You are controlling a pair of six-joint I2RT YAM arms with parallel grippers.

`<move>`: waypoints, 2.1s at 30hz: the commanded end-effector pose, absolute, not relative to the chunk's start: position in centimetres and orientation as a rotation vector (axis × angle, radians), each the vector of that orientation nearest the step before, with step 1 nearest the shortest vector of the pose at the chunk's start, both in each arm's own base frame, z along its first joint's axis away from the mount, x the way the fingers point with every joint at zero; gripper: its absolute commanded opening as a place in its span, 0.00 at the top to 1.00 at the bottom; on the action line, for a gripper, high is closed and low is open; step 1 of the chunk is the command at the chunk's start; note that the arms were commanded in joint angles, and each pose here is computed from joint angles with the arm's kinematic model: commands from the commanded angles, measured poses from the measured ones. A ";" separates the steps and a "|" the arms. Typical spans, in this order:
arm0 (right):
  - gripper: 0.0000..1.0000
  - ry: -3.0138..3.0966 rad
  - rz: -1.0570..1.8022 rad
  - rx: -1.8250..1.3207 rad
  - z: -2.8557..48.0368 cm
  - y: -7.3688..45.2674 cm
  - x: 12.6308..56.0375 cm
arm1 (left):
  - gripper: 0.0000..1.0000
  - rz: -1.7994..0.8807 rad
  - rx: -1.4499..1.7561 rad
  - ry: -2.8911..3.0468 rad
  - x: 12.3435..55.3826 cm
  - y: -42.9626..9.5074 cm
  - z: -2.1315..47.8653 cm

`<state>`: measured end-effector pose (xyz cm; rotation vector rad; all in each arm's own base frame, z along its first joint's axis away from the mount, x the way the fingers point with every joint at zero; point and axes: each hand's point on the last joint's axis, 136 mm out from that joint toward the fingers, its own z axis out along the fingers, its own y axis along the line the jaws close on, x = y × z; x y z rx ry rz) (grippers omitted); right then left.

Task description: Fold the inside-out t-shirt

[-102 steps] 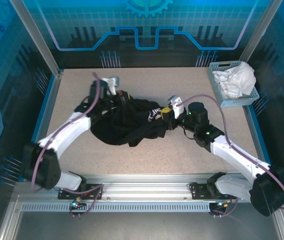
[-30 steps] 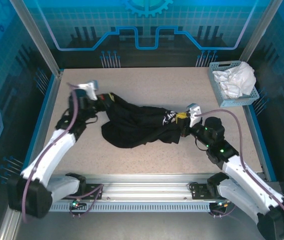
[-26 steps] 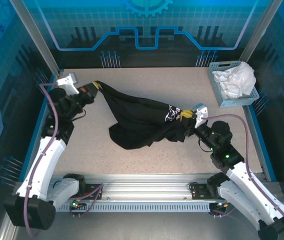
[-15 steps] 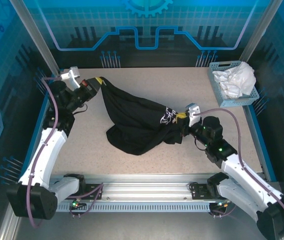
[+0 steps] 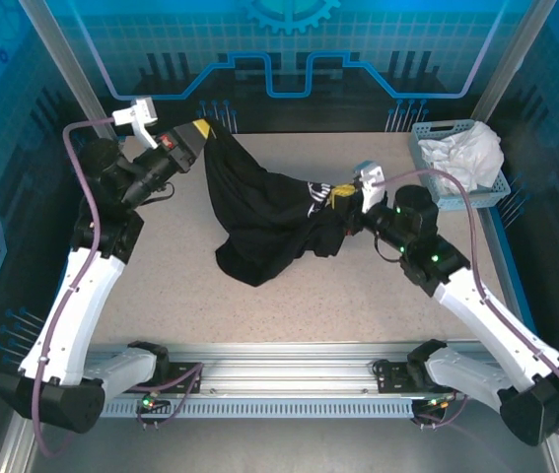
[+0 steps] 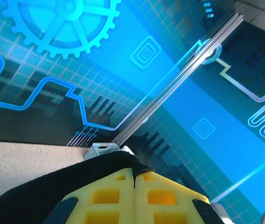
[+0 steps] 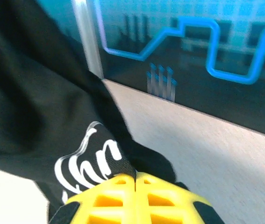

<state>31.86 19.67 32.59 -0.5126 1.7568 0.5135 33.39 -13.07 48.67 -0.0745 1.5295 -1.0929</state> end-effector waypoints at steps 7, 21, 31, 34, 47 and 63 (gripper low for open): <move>0.92 1.625 0.900 -1.160 30.0 30.8 25.9 | 1.00 -1.106 0.062 1.511 33.4 -16.8 50.6; 0.59 2.307 0.381 -0.602 18.7 24.9 34.7 | 1.00 -1.060 0.043 1.455 31.2 -15.7 52.6; 0.35 2.441 0.471 -0.419 12.6 24.1 28.8 | 1.00 -1.058 0.011 1.485 32.2 -15.8 51.2; 0.20 2.457 0.599 -0.384 10.5 25.6 28.3 | 1.00 -1.063 0.009 1.484 32.3 -15.8 51.2; 1.00 2.265 0.519 -0.221 16.7 19.6 33.9 | 1.00 -0.952 -0.136 1.427 32.6 -11.6 53.2; 1.00 1.912 0.644 -0.419 34.4 12.1 32.8 | 1.00 -0.762 -0.494 1.580 34.3 -3.9 42.1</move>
